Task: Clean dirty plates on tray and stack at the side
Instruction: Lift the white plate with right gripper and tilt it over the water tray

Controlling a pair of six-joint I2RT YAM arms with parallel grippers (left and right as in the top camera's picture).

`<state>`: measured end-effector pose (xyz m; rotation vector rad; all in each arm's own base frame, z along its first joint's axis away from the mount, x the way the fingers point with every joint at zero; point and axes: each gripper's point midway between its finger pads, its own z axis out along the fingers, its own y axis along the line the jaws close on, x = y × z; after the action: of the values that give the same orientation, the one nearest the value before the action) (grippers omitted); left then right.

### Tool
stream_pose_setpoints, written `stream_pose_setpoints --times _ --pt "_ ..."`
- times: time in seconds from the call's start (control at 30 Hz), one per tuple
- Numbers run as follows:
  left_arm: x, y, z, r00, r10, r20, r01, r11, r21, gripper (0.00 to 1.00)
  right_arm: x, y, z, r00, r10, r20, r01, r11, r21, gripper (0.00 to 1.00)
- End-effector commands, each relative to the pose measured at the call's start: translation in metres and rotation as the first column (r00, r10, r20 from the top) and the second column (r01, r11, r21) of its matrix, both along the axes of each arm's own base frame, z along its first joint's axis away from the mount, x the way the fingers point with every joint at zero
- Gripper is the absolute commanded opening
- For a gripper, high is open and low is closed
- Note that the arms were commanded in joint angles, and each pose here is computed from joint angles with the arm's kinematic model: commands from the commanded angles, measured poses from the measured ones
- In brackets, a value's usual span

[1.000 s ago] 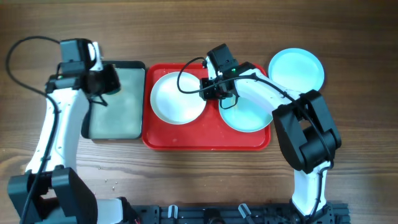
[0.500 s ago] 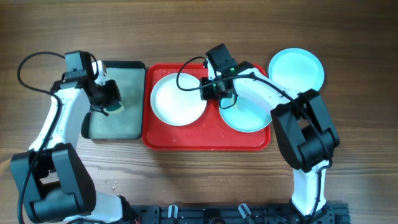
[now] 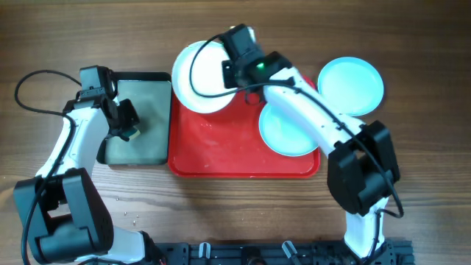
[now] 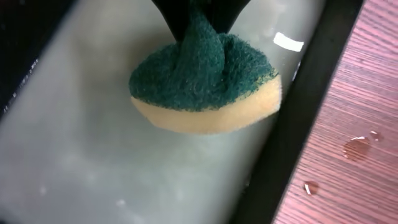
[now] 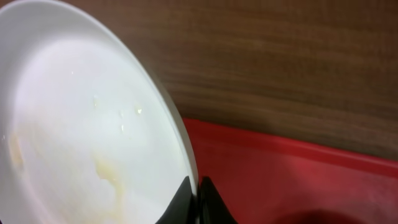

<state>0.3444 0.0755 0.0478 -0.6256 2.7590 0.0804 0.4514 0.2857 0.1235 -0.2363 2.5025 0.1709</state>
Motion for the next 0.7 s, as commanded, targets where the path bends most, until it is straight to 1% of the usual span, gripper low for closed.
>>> stream_pose_setpoints --times 0.0,0.07,0.2,0.33,0.43,0.53,0.6,0.67 --pt "-0.005 0.016 -0.005 0.998 0.068 -0.005 -0.068 0.995 0.069 0.04 0.006 0.024 0.043 0.985 -0.004 0.175 0.004 1.000 -0.002 0.04" --pt "-0.008 0.019 -0.011 0.995 0.097 -0.003 -0.096 0.992 0.086 0.04 0.006 0.042 0.055 0.971 0.006 0.238 -0.011 1.000 0.017 0.04" --pt "-0.013 0.018 -0.020 0.995 0.097 -0.004 -0.097 0.992 0.081 0.04 0.000 0.078 0.082 0.924 0.056 0.378 -0.068 0.998 0.019 0.04" --pt "-0.011 0.018 -0.019 0.993 0.115 0.009 -0.116 0.990 0.077 0.04 -0.005 0.103 0.088 0.888 0.120 0.443 -0.129 0.992 -0.011 0.04" --pt "-0.011 0.018 -0.019 0.993 0.121 0.010 -0.122 0.990 0.074 0.04 -0.005 0.118 0.081 0.856 0.180 0.485 -0.160 0.984 -0.083 0.04" --pt "-0.011 0.018 -0.019 0.993 0.121 0.011 -0.122 0.990 0.074 0.04 -0.002 0.124 0.081 0.808 0.239 0.538 -0.156 0.968 -0.197 0.05" --pt "-0.010 0.018 -0.019 0.993 0.121 0.014 -0.122 0.990 0.074 0.04 0.002 0.130 0.090 0.757 0.314 0.573 -0.186 0.944 -0.273 0.04" --pt "-0.009 0.018 -0.019 0.993 0.121 0.015 -0.122 0.990 0.074 0.04 0.004 0.134 0.101 0.716 0.351 0.603 -0.194 0.931 -0.310 0.04"
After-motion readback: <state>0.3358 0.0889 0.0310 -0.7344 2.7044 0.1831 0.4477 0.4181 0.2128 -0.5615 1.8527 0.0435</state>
